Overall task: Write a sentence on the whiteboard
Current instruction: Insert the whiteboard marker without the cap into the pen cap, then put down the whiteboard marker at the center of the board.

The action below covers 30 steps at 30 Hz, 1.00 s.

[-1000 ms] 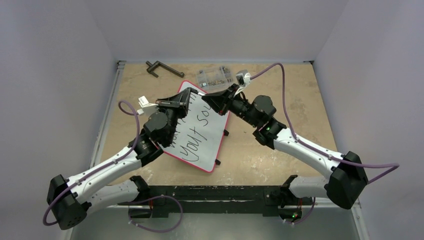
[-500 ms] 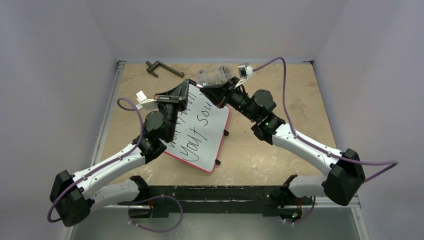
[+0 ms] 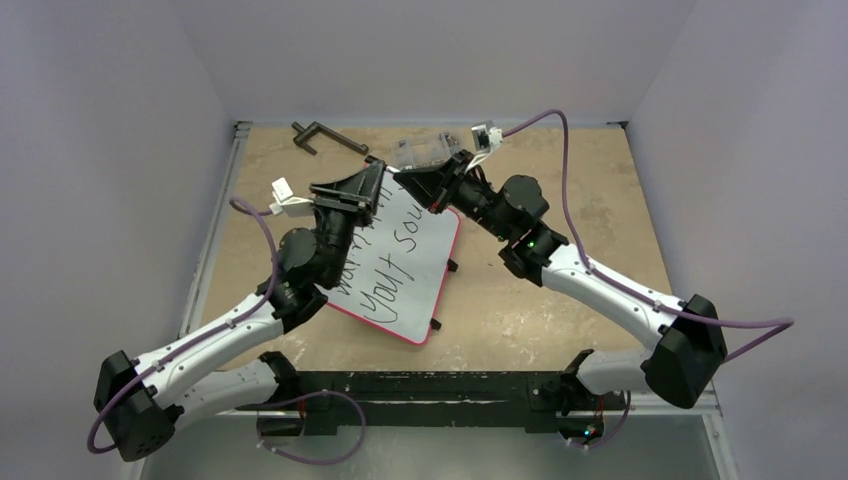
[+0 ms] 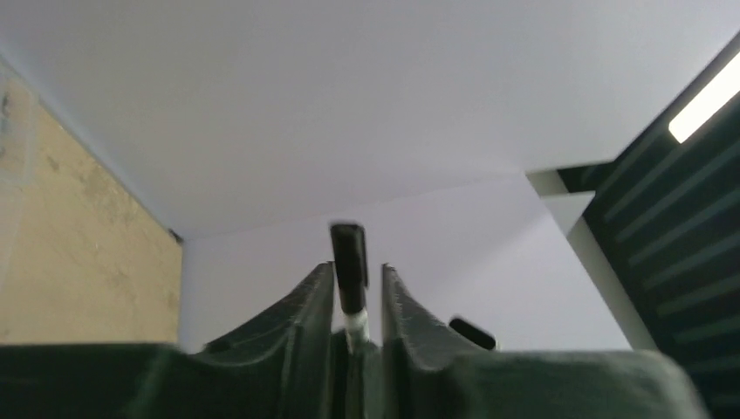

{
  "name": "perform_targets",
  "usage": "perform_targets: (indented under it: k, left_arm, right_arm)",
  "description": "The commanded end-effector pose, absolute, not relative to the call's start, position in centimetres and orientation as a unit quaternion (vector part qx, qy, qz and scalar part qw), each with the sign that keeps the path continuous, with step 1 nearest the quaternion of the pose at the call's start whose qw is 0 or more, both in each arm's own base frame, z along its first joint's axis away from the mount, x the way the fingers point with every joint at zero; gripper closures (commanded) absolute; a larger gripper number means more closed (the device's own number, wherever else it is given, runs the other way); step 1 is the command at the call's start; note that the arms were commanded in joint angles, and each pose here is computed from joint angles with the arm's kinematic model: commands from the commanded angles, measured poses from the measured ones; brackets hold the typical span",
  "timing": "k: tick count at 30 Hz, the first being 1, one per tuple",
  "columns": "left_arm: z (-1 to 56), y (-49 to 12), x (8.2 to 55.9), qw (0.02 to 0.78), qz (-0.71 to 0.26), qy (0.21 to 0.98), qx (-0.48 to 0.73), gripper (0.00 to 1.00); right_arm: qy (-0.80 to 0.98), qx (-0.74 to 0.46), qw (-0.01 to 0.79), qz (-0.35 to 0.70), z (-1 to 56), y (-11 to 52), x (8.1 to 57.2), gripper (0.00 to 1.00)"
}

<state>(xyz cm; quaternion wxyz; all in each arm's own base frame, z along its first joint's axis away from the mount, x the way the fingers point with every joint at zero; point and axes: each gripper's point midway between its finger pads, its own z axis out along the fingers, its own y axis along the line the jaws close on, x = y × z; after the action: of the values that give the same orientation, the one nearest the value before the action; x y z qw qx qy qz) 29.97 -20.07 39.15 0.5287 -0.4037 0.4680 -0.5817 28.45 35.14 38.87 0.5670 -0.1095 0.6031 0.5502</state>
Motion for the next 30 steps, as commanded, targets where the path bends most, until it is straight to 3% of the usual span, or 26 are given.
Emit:
perform_targets:
  k: [1, 5, 11, 22, 30]
  left_arm:
    - [40.3, -24.9, 25.6, 0.473, -0.649, 0.523, -0.286, 0.6]
    - [40.0, -24.2, 25.5, 0.48, -0.638, 0.526, -0.292, 0.34]
    - [39.6, -23.1, 25.1, 0.496, -0.614, 0.541, -0.291, 0.18]
    - [34.8, -18.1, 24.6, 0.553, -0.4, 0.685, -0.253, 0.01]
    - [35.6, -10.4, 22.4, 0.652, -0.233, 0.707, -0.148, 0.0]
  right_arm:
    - [0.64, -0.094, 0.563, 0.514, 36.2, 34.8, 29.3, 1.0]
    - [0.649, -0.081, 0.581, 0.485, 36.0, 33.4, 29.6, 1.0]
    - [0.672, -0.041, 0.613, 0.414, 35.0, 30.3, 30.9, 1.0]
    - [0.729, 0.017, 0.642, 0.234, 29.7, 22.7, 32.5, 1.0]
    - [0.774, 0.031, 0.617, 0.141, 24.7, 18.4, 33.3, 1.0]
